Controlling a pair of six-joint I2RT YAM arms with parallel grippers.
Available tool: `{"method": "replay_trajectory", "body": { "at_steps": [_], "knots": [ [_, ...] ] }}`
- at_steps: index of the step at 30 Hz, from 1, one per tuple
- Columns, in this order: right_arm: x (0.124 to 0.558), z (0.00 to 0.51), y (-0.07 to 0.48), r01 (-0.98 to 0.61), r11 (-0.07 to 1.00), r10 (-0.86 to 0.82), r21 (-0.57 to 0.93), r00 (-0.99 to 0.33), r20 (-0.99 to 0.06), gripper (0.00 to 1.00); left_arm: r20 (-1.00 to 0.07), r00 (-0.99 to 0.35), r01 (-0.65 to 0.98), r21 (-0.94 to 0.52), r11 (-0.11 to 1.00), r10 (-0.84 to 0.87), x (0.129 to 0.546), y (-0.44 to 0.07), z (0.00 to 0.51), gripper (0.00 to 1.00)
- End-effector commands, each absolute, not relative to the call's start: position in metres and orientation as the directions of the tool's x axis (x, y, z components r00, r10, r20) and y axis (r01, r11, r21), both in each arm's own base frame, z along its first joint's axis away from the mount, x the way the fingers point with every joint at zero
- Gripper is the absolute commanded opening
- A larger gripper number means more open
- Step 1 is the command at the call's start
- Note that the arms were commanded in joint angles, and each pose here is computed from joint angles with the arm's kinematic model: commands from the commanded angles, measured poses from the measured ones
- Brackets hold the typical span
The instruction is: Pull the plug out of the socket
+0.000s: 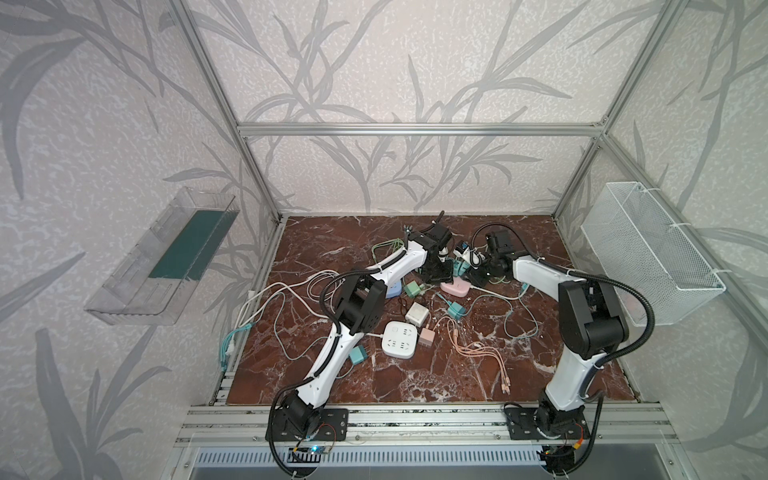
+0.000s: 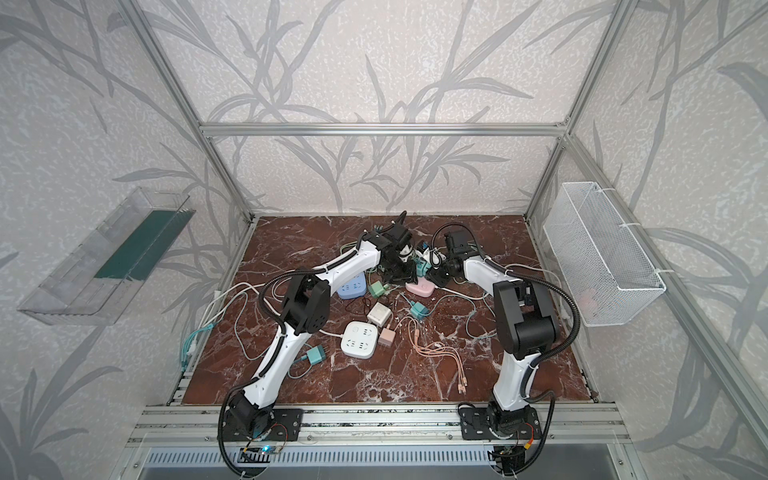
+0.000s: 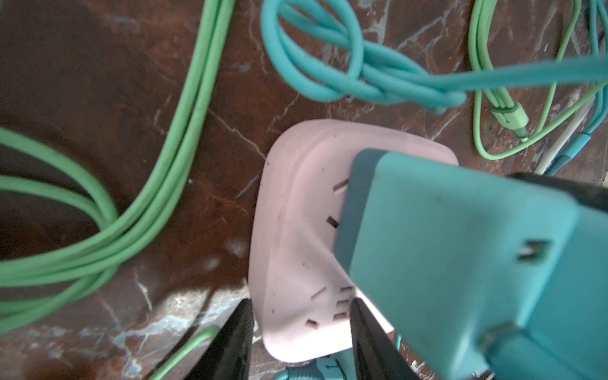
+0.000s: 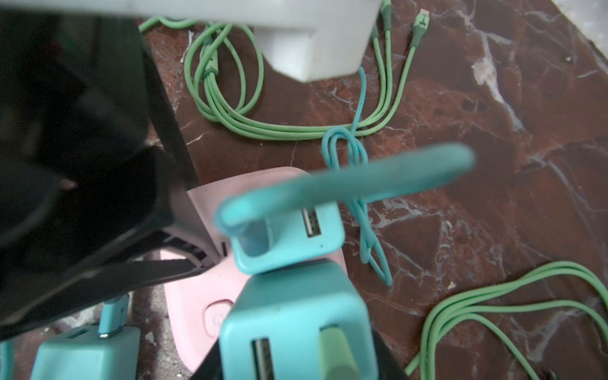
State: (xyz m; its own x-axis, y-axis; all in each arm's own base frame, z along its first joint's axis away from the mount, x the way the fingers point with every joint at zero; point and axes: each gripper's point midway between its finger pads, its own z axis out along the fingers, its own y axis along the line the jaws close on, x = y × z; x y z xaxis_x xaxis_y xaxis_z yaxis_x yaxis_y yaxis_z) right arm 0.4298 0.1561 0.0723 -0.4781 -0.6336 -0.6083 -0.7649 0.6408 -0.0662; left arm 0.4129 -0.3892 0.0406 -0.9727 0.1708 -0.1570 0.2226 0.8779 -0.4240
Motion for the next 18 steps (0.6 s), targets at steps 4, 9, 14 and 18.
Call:
{"method": "replay_trajectory", "body": {
  "at_steps": [4, 9, 14, 18],
  "knots": [
    [0.424, 0.103, 0.153, -0.739, 0.674, -0.554, 0.009, -0.512, -0.657, 0.16, -0.11, -0.975, 0.221, -0.364, 0.905, 0.194, 0.402, -0.382, 0.011, 0.48],
    [0.419, 0.102, 0.143, -0.711, 0.703, -0.551, 0.023, -0.564, -0.615, 0.16, -0.117, -0.974, 0.224, -0.363, 0.904, 0.194, 0.403, -0.383, 0.013, 0.48],
    [0.418, 0.091, 0.125, -0.645, 0.764, -0.543, 0.026, -0.664, -0.513, 0.16, -0.136, -0.972, 0.227, -0.368, 0.902, 0.19, 0.406, -0.384, 0.018, 0.48],
    [0.417, 0.086, 0.11, -0.586, 0.81, -0.522, 0.001, -0.722, -0.455, 0.16, -0.145, -0.971, 0.232, -0.37, 0.9, 0.19, 0.407, -0.385, 0.021, 0.48]
  ]
}}
